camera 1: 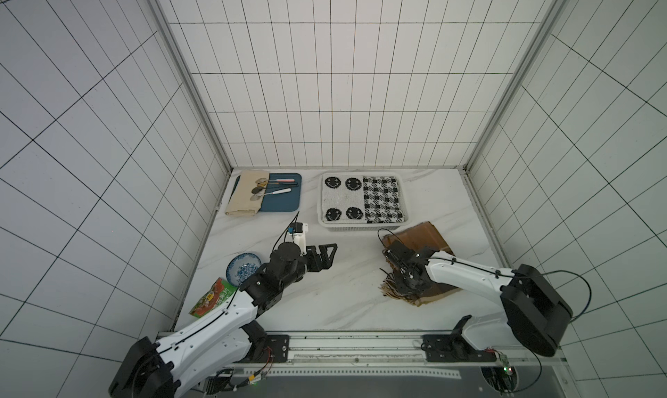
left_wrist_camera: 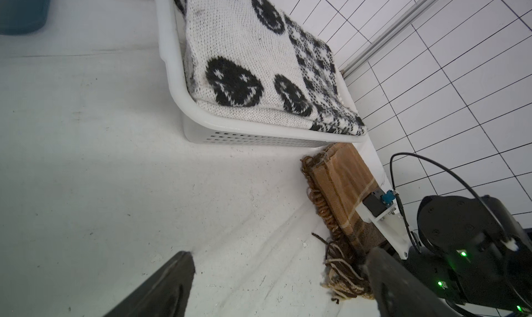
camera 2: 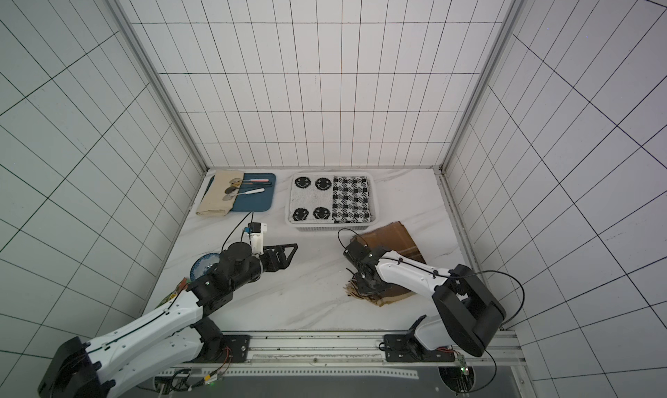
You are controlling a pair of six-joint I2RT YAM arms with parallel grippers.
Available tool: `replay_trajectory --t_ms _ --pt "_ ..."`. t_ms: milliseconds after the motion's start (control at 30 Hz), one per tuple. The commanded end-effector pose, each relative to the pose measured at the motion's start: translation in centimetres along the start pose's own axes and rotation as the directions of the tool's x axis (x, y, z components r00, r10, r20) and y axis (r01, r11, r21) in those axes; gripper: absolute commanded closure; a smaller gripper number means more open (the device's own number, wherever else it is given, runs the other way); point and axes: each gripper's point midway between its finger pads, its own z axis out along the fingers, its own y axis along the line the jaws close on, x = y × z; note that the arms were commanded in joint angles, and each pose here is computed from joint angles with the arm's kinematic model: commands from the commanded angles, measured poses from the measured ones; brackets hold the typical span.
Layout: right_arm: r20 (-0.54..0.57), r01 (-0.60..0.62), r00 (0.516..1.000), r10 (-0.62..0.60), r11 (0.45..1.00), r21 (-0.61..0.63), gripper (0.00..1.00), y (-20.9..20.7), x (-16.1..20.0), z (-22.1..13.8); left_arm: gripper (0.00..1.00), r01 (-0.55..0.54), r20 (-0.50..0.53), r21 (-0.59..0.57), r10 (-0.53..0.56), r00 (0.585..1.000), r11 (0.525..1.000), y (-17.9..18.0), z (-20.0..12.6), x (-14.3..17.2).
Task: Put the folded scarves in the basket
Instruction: Move the scarf to the center of the board, then adjust the scarf at the center of the board.
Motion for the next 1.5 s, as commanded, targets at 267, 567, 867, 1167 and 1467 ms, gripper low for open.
replay_trajectory --t_ms 267,567,867,1167,1467 --pt "-0.059 0.377 0.924 -0.377 0.926 -0.013 0.69 8.2 7.0 2.3 0.03 -0.021 -0.035 0.045 0.023 0.999 0.999 -0.6 1.0 0.8" --pt "0.234 0.307 0.924 -0.301 0.952 0.009 0.49 8.6 3.2 -2.8 0.02 -0.069 -0.075 0.118 0.079 0.994 0.991 -1.5 1.6 1.9" --pt "0.436 0.110 0.898 -0.060 0.990 -0.090 0.32 3.1 2.0 -6.0 0.04 -0.140 -0.128 0.187 0.165 0.978 0.972 -3.2 3.1 3.9" --pt "0.460 -0.033 0.882 0.097 0.989 -0.145 0.32 -0.3 0.0 -5.5 0.05 -0.274 -0.201 0.153 0.301 0.932 0.950 -4.0 7.1 6.8" --pt "0.400 -0.048 0.910 0.114 0.984 -0.170 0.32 -0.2 -0.9 -2.2 0.06 -0.380 -0.305 0.006 0.364 0.880 0.925 -0.5 12.1 8.9"
